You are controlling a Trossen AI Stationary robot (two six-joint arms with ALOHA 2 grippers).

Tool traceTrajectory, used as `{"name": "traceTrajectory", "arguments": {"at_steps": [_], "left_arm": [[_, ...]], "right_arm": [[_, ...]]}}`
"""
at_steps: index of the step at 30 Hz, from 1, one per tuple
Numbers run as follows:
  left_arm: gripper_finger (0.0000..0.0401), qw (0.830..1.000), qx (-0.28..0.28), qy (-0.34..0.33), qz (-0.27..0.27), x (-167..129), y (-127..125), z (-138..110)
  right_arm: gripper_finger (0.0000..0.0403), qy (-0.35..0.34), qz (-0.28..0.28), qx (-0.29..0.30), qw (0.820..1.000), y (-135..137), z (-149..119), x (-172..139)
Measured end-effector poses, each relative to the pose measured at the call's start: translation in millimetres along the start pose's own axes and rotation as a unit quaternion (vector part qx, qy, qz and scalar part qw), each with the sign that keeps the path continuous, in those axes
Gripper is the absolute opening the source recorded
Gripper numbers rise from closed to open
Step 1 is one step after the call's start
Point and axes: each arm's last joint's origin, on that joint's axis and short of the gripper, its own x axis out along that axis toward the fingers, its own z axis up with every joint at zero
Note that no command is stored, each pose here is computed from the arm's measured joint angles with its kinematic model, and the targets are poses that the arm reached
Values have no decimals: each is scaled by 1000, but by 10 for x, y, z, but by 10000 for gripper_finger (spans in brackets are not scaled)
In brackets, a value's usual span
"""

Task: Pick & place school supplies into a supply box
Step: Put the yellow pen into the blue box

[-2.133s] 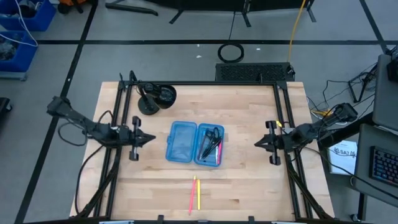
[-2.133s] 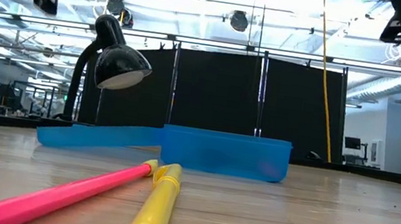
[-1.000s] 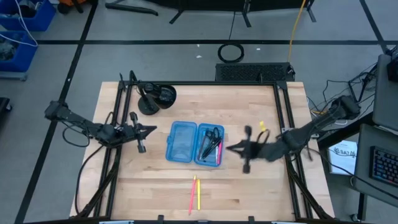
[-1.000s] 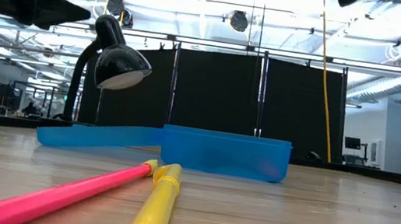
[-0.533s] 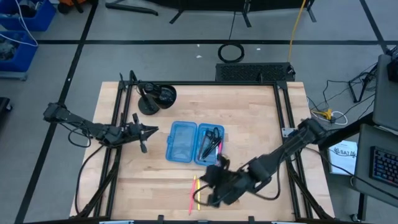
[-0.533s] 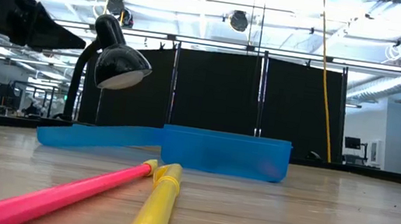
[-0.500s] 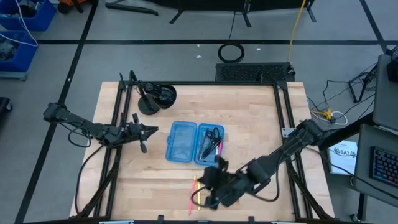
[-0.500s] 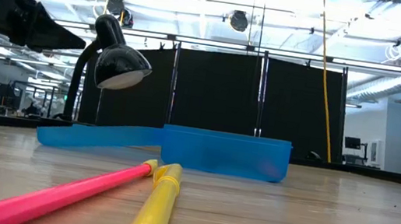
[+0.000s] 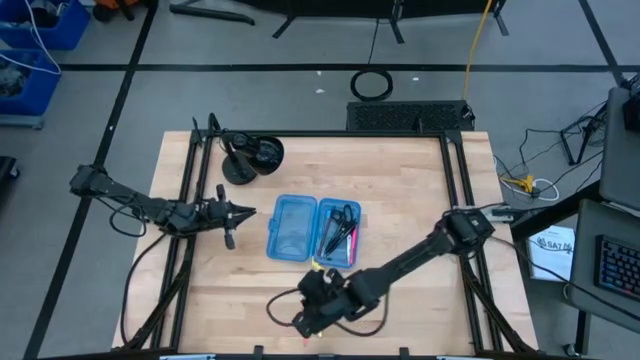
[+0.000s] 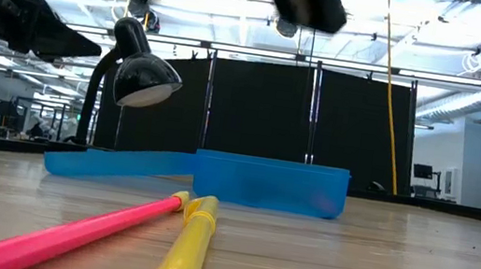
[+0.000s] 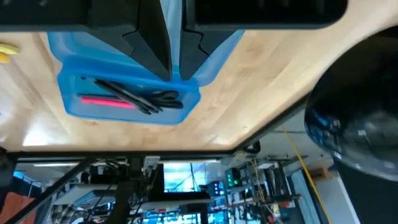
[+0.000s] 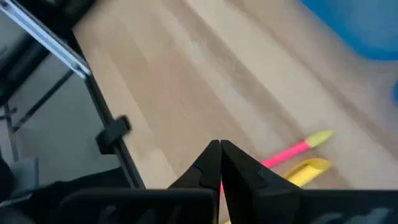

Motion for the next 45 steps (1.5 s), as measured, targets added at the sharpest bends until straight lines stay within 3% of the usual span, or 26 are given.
{"name": "traceTrajectory", "arguments": {"at_steps": [6, 10, 14, 26, 32, 38, 45], "left_arm": [[37, 1000, 17, -23, 1, -1, 0, 51], [37, 999, 29, -23, 1, -1, 1, 51], [37, 999, 26, -23, 1, -1, 1, 51], [37, 1000, -1, -23, 0, -1, 0, 50], [37, 1000, -16, -23, 0, -1, 0, 50], [37, 1000, -18, -22, 0, -1, 0, 50], [37, 1000, -18, -22, 0, -1, 0, 50]], "right_arm": [[71, 62, -10, 51, 997, -75, -80, 207], [118, 117, -31, 103, 987, -101, -190, 196], [140, 126, -53, 132, 982, -107, -277, 165], [144, 142, -96, 171, 970, -297, -343, 293], [144, 132, -53, 191, 971, -378, -451, 484], [144, 146, -64, 205, 966, -506, -533, 561], [144, 152, -63, 195, 967, -607, -434, 625]]}}
